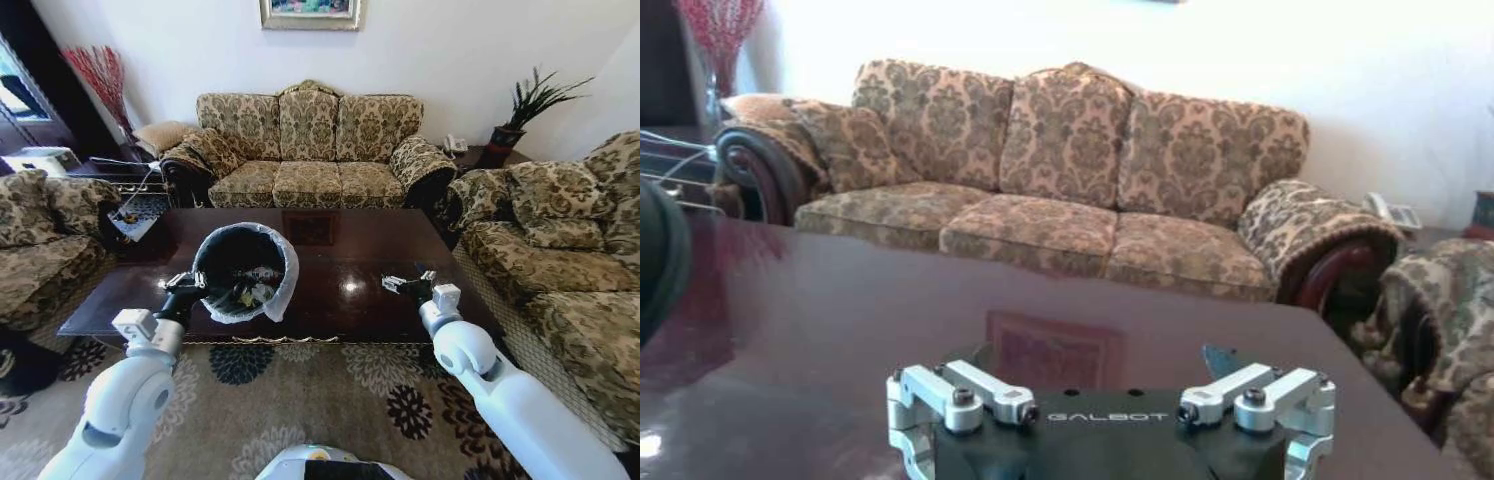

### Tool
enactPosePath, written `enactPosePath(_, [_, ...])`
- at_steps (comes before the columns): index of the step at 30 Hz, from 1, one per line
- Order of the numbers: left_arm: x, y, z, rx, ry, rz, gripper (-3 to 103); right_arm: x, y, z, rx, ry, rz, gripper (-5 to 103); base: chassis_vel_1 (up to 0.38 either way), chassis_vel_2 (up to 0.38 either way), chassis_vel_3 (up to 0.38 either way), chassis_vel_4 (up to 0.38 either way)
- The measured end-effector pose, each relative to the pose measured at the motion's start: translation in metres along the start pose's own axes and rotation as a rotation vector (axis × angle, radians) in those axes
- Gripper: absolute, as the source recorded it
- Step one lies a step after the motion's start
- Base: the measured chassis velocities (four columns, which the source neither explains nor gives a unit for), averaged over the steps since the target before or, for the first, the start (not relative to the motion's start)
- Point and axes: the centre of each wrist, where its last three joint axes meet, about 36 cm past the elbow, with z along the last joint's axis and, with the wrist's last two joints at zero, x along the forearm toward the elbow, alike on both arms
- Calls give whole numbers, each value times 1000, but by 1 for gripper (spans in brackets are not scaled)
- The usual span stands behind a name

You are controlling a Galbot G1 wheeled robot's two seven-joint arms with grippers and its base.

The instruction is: Move to the front of the table and place the trash on the table into the trash bin.

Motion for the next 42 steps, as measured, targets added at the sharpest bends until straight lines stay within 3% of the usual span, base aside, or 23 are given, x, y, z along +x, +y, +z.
enactPosePath(17, [7,-2,0,-2,18,-12,2,12,14,-4,22,-8,-70,100,261,198,-259,-176])
enactPosePath(32, [6,-1,0,0,19,-15,2,12,20,-2,16,-2,-94,100,321,-119,-339,107])
enactPosePath(37, [4,0,7,8,35,-52,2,12,21,1,2,-10,-93,100,385,-246,-359,247])
enactPosePath(42, [-3,10,27,-3,82,-147,2,13,19,6,-4,0,-79,100,223,-159,-178,173])
